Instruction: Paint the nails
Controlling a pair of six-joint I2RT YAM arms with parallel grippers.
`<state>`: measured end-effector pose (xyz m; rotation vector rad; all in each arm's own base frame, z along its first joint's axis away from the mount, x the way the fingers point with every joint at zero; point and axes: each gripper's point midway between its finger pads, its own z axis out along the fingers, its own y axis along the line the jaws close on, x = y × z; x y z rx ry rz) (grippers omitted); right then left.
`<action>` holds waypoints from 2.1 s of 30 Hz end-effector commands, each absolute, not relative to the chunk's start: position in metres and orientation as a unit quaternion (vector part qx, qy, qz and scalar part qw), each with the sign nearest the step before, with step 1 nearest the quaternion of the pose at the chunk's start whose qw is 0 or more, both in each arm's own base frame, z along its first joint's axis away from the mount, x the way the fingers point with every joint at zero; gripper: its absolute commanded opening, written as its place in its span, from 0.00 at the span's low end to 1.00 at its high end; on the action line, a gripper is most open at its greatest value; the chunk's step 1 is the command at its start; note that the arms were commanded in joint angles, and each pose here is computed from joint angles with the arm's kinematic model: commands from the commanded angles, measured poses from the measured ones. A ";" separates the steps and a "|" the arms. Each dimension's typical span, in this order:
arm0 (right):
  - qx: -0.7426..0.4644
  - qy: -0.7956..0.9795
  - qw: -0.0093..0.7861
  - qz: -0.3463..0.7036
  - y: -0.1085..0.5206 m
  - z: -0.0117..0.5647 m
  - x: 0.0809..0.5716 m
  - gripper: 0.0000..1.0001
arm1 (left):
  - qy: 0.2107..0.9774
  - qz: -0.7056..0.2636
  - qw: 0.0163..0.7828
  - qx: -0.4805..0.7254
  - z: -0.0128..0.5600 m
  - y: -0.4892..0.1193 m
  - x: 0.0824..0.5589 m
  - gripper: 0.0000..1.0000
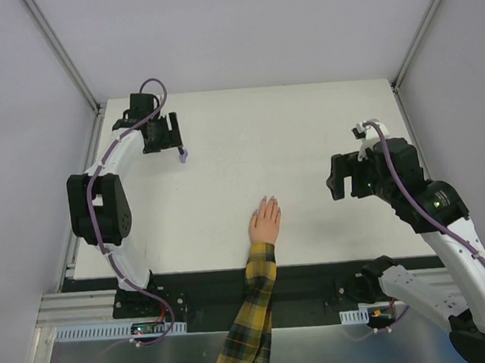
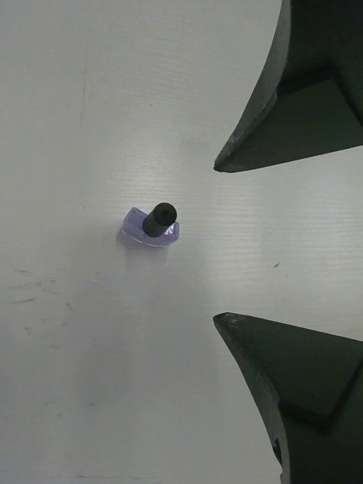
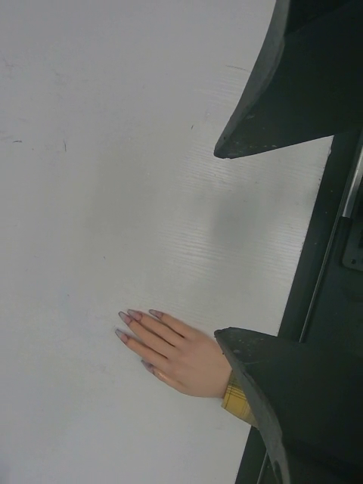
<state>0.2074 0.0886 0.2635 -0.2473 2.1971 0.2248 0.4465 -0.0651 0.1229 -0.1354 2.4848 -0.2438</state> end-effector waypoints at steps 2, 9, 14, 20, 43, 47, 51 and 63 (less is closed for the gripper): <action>-0.087 0.891 0.436 0.093 0.086 0.259 0.202 0.96 | 0.944 -0.108 0.313 0.006 0.125 -0.072 0.463 0.76; -0.087 0.893 0.433 0.088 0.085 0.257 0.202 0.96 | 0.948 -0.098 0.300 0.037 0.114 -0.079 0.466 0.72; -0.089 0.895 0.427 0.092 0.088 0.256 0.203 0.96 | 0.952 -0.087 0.288 0.049 0.104 -0.083 0.466 0.65; -0.088 0.896 0.425 0.094 0.088 0.255 0.203 0.96 | 0.954 -0.086 0.282 0.053 0.098 -0.089 0.469 0.55; -0.085 0.902 0.414 0.089 0.088 0.248 0.204 0.96 | 0.960 -0.048 0.265 0.072 0.072 -0.095 0.482 0.27; -0.092 0.903 0.410 0.094 0.093 0.242 0.208 0.96 | 0.959 -0.054 0.263 0.088 0.082 -0.101 0.477 0.00; -0.129 0.891 0.414 0.132 0.117 0.238 0.221 0.96 | 0.952 -0.125 0.261 0.097 0.119 -0.131 0.455 0.00; -0.357 0.705 0.437 0.429 0.237 0.266 0.201 0.97 | 0.803 -0.490 0.184 0.284 0.275 -0.283 0.255 0.00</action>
